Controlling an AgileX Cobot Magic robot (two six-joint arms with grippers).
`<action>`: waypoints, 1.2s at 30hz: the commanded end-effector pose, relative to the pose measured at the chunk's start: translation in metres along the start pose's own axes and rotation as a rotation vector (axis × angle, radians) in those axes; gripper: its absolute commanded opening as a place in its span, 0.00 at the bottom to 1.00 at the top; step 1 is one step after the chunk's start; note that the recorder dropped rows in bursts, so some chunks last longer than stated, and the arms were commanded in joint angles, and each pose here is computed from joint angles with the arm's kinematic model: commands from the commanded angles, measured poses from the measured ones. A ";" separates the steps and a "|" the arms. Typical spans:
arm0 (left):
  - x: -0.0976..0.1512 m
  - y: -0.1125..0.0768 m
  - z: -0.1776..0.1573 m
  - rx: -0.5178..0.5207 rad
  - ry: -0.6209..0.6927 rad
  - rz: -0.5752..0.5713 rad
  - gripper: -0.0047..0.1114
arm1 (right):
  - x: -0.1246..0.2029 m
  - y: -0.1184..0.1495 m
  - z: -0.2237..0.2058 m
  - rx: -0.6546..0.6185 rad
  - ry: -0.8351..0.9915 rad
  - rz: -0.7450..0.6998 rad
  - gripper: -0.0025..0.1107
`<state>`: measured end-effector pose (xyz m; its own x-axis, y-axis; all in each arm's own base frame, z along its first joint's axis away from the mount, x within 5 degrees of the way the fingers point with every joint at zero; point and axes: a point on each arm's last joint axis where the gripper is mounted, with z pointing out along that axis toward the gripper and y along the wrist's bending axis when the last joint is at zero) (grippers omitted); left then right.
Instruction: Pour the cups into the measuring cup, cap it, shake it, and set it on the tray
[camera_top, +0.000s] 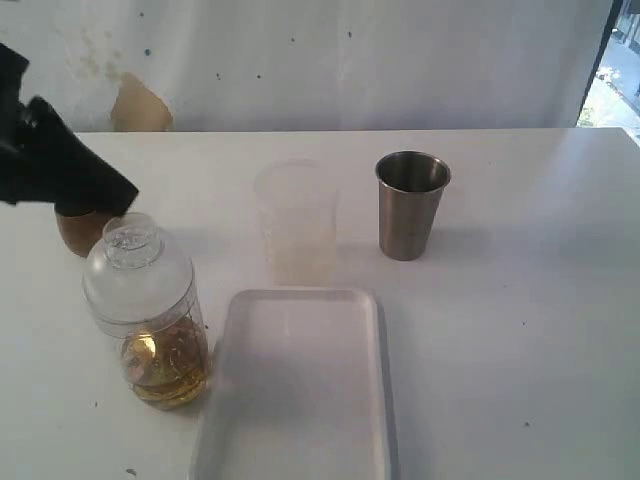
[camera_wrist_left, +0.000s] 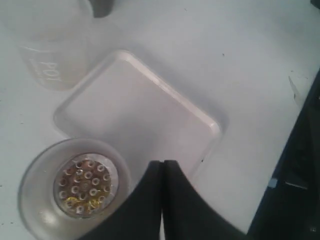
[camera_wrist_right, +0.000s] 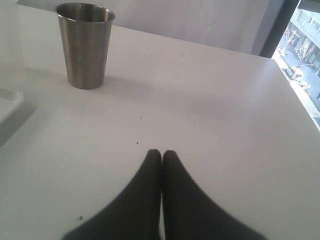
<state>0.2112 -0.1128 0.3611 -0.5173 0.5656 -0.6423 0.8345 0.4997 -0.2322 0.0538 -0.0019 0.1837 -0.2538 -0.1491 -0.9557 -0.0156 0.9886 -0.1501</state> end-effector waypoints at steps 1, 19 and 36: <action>0.008 0.003 0.016 -0.062 0.016 0.045 0.04 | 0.001 0.000 0.000 0.005 -0.003 0.006 0.02; 0.031 0.023 0.036 -0.212 0.054 0.058 0.04 | 0.001 0.000 0.000 0.005 -0.003 0.006 0.02; 0.038 0.027 0.048 -0.143 0.145 -0.025 0.04 | 0.001 0.000 0.000 0.005 -0.001 0.011 0.02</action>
<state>0.2242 -0.1135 0.3099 -0.5506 0.5671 -0.6126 0.7820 0.6071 -0.1409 0.0538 -0.0019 0.1837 -0.2539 -0.1413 -0.9569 -0.0136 0.9897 -0.1425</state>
